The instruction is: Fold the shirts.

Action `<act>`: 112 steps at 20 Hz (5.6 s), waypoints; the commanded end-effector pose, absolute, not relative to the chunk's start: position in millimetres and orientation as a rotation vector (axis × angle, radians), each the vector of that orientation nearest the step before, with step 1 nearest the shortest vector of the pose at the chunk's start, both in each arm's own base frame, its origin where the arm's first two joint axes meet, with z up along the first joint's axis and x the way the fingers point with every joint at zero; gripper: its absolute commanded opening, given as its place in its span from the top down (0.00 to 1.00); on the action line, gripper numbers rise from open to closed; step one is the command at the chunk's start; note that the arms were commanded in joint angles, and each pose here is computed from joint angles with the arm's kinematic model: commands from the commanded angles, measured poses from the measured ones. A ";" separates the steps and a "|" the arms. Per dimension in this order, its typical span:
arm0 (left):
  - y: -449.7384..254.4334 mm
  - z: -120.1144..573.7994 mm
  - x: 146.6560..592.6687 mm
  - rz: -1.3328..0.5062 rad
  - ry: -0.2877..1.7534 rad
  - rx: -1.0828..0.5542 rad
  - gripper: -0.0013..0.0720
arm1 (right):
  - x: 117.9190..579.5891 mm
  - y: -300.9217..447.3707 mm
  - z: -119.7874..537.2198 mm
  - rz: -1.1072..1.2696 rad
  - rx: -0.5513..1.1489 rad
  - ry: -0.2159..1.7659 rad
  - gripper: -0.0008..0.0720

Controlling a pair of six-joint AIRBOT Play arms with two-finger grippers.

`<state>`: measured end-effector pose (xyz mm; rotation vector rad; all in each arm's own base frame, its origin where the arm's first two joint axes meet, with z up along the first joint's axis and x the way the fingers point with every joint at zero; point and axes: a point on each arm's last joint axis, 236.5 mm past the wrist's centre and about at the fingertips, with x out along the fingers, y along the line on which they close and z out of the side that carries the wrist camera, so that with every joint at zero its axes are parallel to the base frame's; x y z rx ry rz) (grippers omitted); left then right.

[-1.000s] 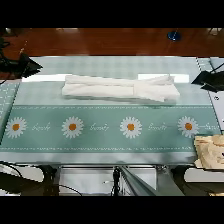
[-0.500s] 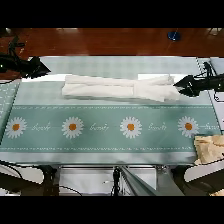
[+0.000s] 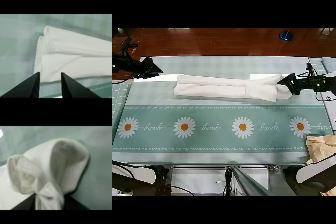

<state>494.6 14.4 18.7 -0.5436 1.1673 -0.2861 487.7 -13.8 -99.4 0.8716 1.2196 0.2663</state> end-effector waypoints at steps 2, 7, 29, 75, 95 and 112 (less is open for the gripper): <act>12.6 18.5 491.3 -0.294 1.181 -0.543 0.51 | 505.7 9.7 -94.7 0.288 0.813 1.192 0.97; -10.0 21.3 485.2 -0.353 1.212 -0.547 0.51 | 517.5 7.6 -9.8 0.358 0.718 1.082 0.97; -405.4 -49.7 388.5 -0.832 1.460 -0.580 0.94 | 435.1 4.5 77.1 0.338 0.499 1.218 0.97; -61.6 233.7 398.6 -0.629 0.935 -0.401 0.94 | 437.8 337.2 25.6 0.518 0.472 1.184 0.96; -191.2 -22.3 399.8 -0.779 1.453 -0.329 0.15 | 474.8 245.4 135.8 0.582 0.551 0.936 0.35; -237.7 -78.3 433.6 -0.872 1.492 -0.287 0.14 | 427.3 58.6 46.0 0.289 0.308 1.352 0.22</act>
